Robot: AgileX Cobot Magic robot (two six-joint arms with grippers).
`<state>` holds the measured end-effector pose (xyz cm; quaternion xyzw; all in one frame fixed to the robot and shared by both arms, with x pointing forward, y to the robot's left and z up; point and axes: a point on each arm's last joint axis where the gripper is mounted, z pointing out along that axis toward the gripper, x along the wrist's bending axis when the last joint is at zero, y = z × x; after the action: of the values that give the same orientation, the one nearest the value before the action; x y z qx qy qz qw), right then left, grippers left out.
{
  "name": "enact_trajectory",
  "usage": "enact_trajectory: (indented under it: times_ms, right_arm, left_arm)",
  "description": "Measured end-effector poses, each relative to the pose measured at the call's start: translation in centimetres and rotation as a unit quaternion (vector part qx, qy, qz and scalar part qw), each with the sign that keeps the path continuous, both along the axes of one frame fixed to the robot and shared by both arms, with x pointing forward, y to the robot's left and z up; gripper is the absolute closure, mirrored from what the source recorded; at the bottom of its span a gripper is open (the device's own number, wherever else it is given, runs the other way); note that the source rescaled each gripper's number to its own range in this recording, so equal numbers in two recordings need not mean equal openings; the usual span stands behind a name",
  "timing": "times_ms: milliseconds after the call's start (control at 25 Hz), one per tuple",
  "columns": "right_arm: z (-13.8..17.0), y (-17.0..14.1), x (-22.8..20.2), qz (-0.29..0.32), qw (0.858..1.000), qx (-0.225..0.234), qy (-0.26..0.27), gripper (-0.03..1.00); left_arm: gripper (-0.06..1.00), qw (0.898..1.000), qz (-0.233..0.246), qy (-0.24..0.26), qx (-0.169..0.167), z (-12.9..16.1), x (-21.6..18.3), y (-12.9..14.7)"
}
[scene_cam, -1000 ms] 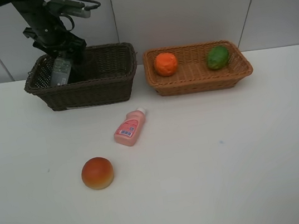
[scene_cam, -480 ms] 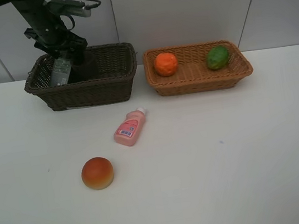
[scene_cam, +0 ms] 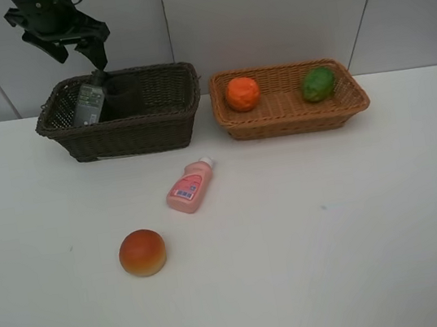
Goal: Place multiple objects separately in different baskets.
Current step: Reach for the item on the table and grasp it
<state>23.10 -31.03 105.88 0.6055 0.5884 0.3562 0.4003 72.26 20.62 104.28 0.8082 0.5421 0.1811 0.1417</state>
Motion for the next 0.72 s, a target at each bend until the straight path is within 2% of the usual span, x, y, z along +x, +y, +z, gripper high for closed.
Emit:
enact_trajectory:
  times_ms: [160,280,480,720]
  right_arm:
    - [0.0,0.0,0.0,0.000,1.000,0.000,0.000,0.27]
    - [0.0,0.0,0.0,0.000,1.000,0.000,0.000,0.27]
    - [0.0,0.0,0.0,0.000,1.000,0.000,0.000,0.27]
    - [0.0,0.0,0.0,0.000,1.000,0.000,0.000,0.27]
  left_arm:
    - [0.02,1.000,-0.019,-0.010,0.021,1.3,-0.9,-1.4]
    - [0.02,0.998,-0.047,-0.025,0.037,1.7,-1.4,-3.8]
    - [0.02,0.996,-0.073,-0.041,0.027,2.1,-2.0,-6.3]
    - [0.02,0.993,-0.111,-0.042,-0.011,2.8,-3.8,-10.1]
